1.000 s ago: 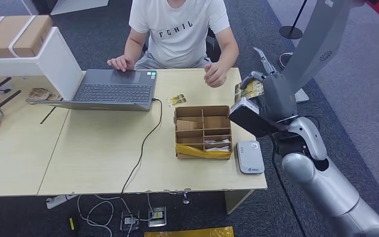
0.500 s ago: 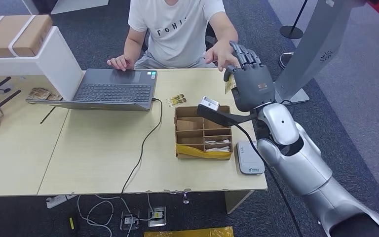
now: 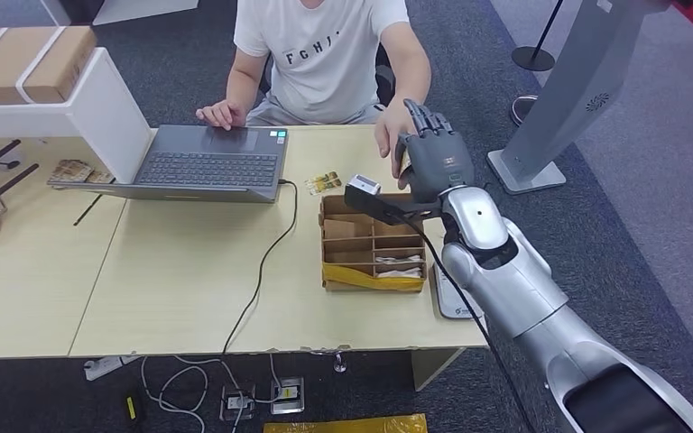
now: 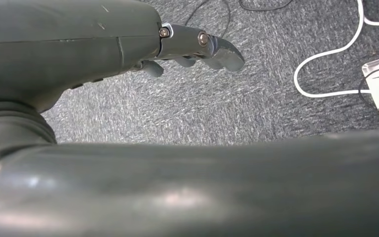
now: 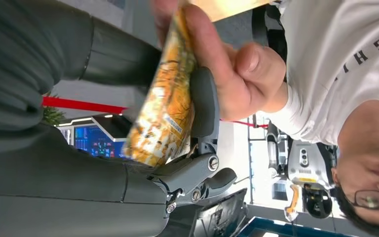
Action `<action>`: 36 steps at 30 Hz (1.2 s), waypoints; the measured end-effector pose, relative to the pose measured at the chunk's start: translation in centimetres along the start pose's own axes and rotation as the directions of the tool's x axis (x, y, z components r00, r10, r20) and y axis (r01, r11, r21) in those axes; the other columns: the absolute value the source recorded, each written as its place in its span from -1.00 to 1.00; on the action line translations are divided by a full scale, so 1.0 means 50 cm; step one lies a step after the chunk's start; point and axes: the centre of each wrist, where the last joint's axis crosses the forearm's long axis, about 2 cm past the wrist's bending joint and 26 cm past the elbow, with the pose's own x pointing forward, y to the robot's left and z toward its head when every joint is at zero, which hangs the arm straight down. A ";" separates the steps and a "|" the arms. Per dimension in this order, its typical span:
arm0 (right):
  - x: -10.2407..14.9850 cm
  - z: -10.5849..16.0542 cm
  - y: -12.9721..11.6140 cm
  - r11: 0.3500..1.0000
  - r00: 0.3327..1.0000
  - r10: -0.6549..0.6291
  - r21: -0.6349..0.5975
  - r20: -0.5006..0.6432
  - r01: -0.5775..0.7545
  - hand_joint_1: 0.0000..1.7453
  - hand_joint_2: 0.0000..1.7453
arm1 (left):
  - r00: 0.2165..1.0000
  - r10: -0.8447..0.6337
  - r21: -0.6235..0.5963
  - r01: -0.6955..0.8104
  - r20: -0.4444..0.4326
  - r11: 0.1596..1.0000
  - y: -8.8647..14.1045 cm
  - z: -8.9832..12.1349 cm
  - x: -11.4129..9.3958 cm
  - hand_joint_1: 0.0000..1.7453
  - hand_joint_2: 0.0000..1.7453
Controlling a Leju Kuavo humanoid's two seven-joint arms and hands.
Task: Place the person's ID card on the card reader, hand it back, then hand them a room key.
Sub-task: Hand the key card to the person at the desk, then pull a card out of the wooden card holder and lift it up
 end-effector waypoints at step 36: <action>-0.100 0.190 0.002 0.874 0.831 -0.486 -0.155 -0.269 0.461 -1.00 -1.00 | 0.999 0.031 0.008 -0.030 -0.040 1.000 -0.003 0.001 -0.011 -1.00 -1.00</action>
